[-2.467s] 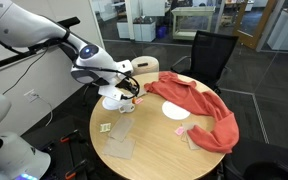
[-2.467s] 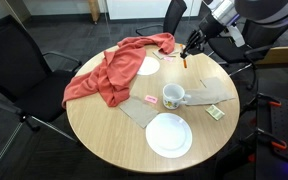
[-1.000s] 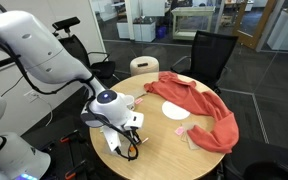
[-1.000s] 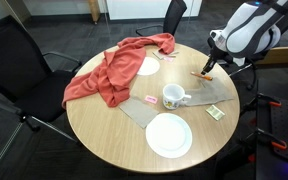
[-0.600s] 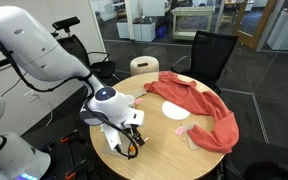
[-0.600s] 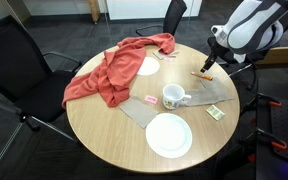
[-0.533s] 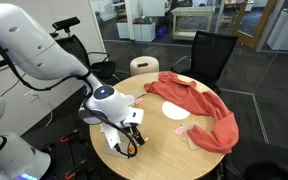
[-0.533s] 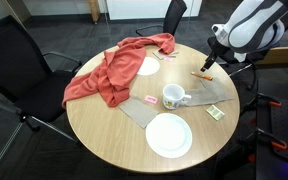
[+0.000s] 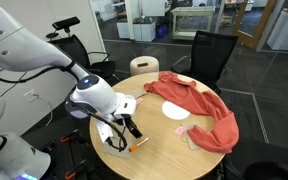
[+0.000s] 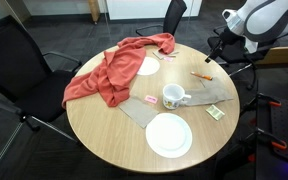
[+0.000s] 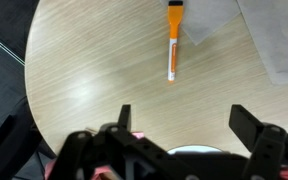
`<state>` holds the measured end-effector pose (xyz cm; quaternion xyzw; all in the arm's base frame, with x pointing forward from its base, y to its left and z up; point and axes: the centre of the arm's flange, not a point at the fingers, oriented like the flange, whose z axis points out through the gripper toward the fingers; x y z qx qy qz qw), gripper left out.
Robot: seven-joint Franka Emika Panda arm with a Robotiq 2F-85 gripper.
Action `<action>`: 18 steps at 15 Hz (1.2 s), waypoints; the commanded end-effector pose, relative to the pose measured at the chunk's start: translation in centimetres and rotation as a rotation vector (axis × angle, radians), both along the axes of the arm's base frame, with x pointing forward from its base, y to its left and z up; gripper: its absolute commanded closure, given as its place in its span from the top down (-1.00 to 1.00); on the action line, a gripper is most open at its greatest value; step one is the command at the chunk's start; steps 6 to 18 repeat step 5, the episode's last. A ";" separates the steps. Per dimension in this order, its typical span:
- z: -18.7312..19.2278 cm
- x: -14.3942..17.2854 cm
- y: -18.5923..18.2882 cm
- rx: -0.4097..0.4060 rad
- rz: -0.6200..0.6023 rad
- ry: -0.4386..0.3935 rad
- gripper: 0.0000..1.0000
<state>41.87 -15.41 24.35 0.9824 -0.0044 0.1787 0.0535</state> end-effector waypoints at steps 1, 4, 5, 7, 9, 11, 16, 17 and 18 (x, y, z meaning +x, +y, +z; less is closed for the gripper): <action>0.2 -0.2 0.1 -0.001 0.000 -0.003 1.00; 0.3 -0.4 0.1 0.000 0.000 -0.004 1.00; 0.3 -0.5 0.1 0.000 0.000 -0.004 1.00; 0.3 -0.5 0.1 0.000 0.000 -0.004 1.00; 0.3 -0.5 0.1 0.000 0.000 -0.004 1.00; 0.3 -0.5 0.1 0.000 0.000 -0.004 1.00; 0.3 -0.5 0.1 0.000 0.000 -0.004 1.00; 0.3 -0.5 0.1 0.000 0.000 -0.004 1.00; 0.3 -0.5 0.1 0.000 0.000 -0.004 1.00</action>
